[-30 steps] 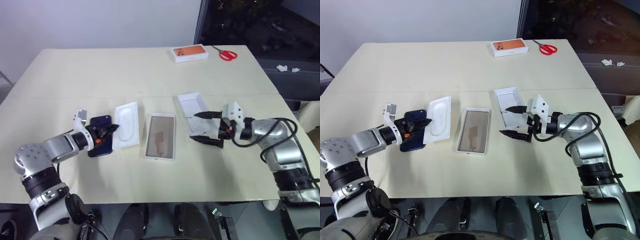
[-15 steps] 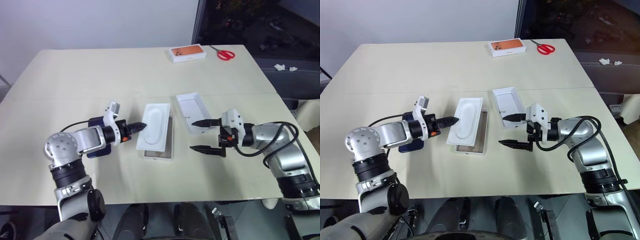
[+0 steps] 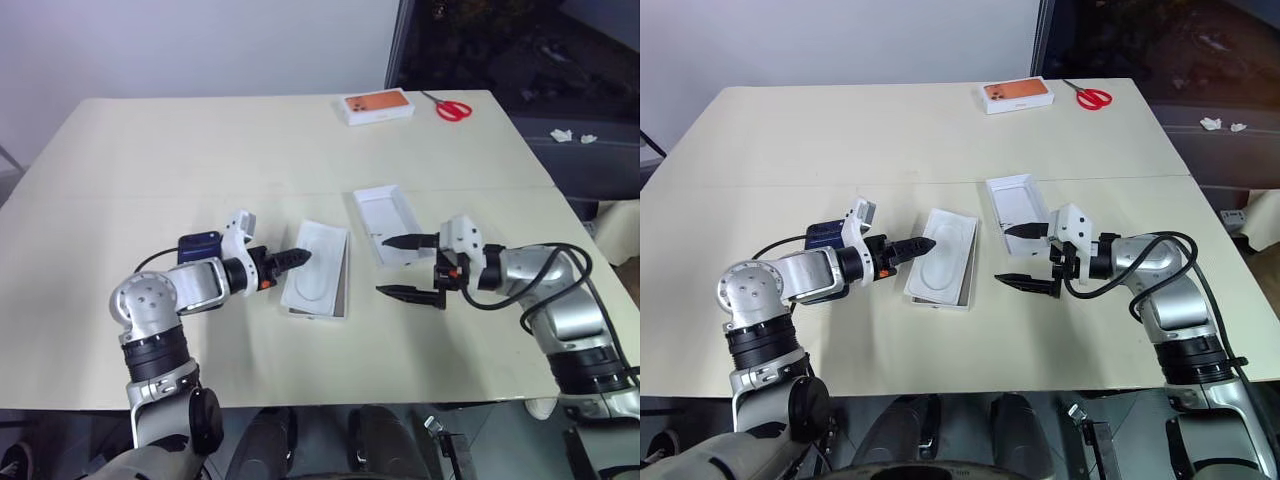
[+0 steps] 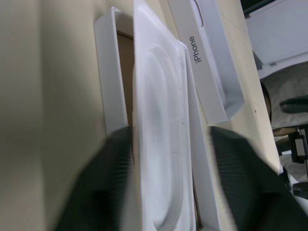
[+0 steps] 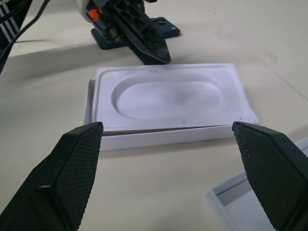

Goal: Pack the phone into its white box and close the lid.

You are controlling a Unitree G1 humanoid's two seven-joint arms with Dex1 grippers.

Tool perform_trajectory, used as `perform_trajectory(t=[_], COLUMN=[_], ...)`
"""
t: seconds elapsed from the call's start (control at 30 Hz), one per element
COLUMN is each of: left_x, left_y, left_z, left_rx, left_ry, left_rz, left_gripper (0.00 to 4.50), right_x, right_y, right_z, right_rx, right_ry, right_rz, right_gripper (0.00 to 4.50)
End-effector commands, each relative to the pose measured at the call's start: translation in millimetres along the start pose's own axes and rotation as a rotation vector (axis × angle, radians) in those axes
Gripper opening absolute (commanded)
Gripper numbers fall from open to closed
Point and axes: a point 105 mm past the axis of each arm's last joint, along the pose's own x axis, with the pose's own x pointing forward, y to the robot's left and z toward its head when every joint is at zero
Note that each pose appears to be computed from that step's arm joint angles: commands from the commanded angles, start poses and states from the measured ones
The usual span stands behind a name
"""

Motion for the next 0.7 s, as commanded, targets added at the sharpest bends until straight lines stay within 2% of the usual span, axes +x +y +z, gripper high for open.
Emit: perform_trajectory(t=[0.03,0.23,0.4,0.5,0.57,0.67,0.7], left_x=[-11,-33,-66,-83,-94,-104,-105], left_y=[-9,-10,-11,-2,7,24,28], left_z=[12,20,41,54,62,60,58], left_rx=[0.041,0.12,0.455,0.593,0.674,0.768,0.784], left_ry=[-0.035,-0.031,-0.151,-0.235,-0.288,-0.299,-0.288], left_rz=[-0.029,-0.046,-0.004,0.024,0.045,0.089,0.093], left_gripper=[3.43,3.43,3.43,3.5,3.5,3.5,3.5], right_x=[1,13,41,59,74,93,98], right_y=[-4,-14,-20,-14,-5,-3,-3], right_z=[9,26,49,53,50,44,40], right_rx=[-0.036,-0.033,-0.052,-0.099,-0.157,-0.125,-0.148], right_ry=[-0.027,-0.112,-0.181,-0.154,-0.106,-0.057,-0.026], right_rz=[-0.008,-0.062,-0.137,-0.136,-0.117,-0.14,-0.148], right_gripper=[4.5,4.5,4.5,3.66,2.67,1.01,0.64])
